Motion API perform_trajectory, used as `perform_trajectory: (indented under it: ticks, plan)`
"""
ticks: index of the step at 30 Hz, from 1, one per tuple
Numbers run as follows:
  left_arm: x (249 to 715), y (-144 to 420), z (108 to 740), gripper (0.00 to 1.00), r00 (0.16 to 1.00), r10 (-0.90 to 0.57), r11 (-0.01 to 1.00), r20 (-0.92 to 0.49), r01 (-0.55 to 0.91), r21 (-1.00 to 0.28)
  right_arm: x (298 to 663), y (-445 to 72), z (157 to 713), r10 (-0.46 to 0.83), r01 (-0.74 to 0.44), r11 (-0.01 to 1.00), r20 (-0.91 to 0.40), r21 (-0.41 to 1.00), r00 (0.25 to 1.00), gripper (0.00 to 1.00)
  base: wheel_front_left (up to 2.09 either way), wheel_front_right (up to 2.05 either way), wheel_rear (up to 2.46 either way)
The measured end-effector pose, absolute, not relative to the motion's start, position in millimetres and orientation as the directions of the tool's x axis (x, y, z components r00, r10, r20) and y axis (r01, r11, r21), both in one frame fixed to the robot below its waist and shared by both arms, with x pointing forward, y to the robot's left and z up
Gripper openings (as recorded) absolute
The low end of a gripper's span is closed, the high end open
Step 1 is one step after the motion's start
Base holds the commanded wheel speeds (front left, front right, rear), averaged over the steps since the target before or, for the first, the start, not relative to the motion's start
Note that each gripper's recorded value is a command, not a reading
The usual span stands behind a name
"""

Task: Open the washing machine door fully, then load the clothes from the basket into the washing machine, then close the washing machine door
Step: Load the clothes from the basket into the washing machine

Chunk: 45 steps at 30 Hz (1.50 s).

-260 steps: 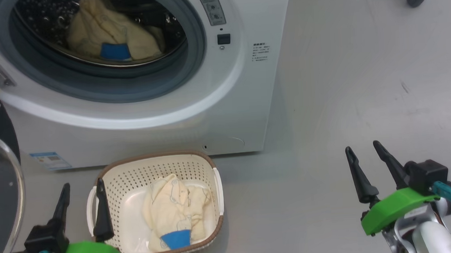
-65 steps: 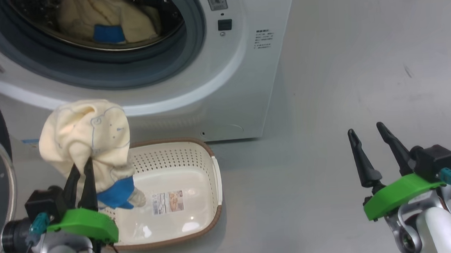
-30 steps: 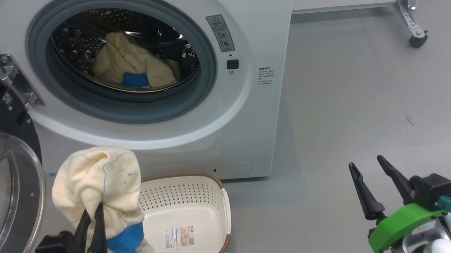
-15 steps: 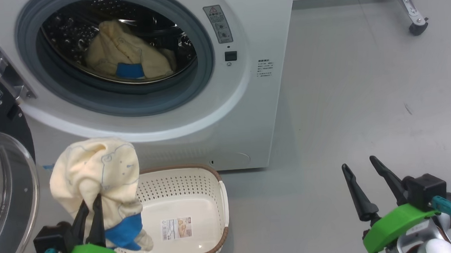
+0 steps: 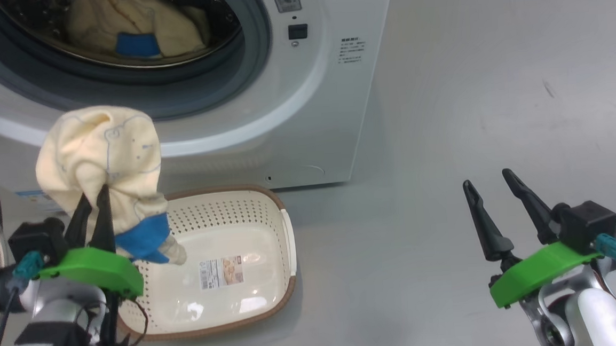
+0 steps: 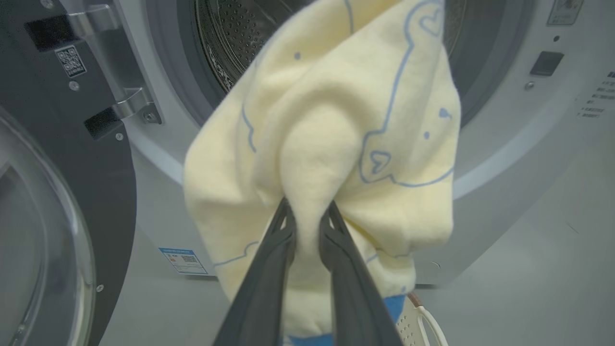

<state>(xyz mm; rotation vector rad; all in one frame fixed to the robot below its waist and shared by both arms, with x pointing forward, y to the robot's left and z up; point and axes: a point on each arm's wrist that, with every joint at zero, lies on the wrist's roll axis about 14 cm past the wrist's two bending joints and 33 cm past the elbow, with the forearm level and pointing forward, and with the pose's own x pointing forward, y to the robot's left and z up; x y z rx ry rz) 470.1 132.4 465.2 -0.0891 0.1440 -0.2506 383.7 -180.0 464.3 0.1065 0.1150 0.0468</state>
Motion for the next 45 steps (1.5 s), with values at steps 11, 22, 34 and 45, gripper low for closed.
perform_trajectory:
  ticks: [11, 22, 34, 45]
  plan:
    - [563.7, 116.1, 446.7, 0.00, 0.928, -0.329, 0.943, -0.173, 0.312, -0.116, 408.9, -197.2, 437.6, 0.003, 0.014, 0.993, -0.142, 0.119, 0.990, 1.00, 0.00, 0.00, 0.00]
    - [639.9, 101.8, 419.6, 0.00, 0.887, -0.374, 0.927, -0.270, 0.348, -0.141, 414.4, -217.4, 397.1, -0.057, 0.086, 0.989, -0.223, 0.123, 0.973, 1.00, 0.00, 0.00, 0.00]
    - [708.1, 95.4, 412.5, 0.00, 0.853, -0.406, 0.912, -0.328, 0.398, -0.096, 415.4, -231.7, 370.6, -0.093, 0.128, 0.986, -0.289, 0.105, 0.953, 1.00, 0.00, 0.00, 0.00]
    - [745.5, 74.4, 422.2, 0.00, 0.871, -0.451, 0.892, -0.196, 0.444, -0.081, 409.1, -245.1, 359.7, -0.132, 0.169, 0.982, -0.326, 0.088, 0.936, 1.00, 0.00, 0.00, 0.00]
